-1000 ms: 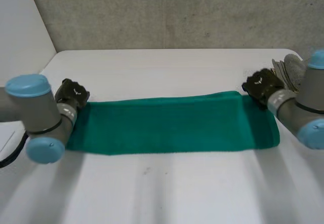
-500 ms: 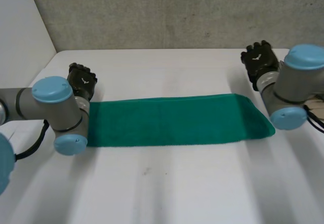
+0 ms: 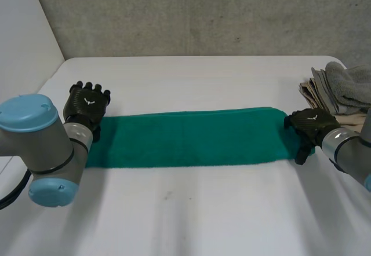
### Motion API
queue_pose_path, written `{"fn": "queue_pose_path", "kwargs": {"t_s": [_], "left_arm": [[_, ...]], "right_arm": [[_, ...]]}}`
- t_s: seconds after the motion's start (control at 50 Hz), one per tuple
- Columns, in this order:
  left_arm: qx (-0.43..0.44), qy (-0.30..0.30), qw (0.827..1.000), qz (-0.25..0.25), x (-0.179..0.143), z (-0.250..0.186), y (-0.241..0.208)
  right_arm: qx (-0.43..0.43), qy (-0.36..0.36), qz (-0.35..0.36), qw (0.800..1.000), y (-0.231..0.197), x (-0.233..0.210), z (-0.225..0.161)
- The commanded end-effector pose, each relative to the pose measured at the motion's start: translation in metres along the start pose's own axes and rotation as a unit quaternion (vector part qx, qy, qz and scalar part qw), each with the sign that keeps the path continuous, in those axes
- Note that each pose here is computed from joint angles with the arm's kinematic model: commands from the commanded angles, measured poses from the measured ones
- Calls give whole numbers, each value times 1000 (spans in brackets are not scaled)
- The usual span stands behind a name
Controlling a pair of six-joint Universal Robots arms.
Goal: Fold the laundry.
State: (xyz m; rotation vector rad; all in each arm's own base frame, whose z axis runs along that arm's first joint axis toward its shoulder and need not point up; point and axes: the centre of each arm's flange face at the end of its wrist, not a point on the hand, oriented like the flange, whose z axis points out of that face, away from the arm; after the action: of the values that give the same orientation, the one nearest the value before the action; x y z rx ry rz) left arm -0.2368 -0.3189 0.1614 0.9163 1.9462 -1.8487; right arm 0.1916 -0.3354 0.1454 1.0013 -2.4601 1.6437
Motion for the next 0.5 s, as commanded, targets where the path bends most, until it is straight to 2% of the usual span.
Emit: {"fn": "queue_pose_path", "kwargs": {"t_s": [0.02,0.12,0.22,0.34,0.5], "left_arm": [[-6,3,1000,4,3,0,4],[-8,6,1000,4,5,0,6],[-6,4,1000,5,3,-1,4],[2,-3,1000,3,-3,-5,-2],[1,-6,1000,2,-8,-12,-4]], "right_arm": [[19,12,-14,1000,13,-2,22],[8,14,-22,1000,23,-3,34],[-4,24,-15,1000,30,8,28],[15,84,-42,995,8,50,-7],[-62,126,-108,984,36,95,-25]]}}
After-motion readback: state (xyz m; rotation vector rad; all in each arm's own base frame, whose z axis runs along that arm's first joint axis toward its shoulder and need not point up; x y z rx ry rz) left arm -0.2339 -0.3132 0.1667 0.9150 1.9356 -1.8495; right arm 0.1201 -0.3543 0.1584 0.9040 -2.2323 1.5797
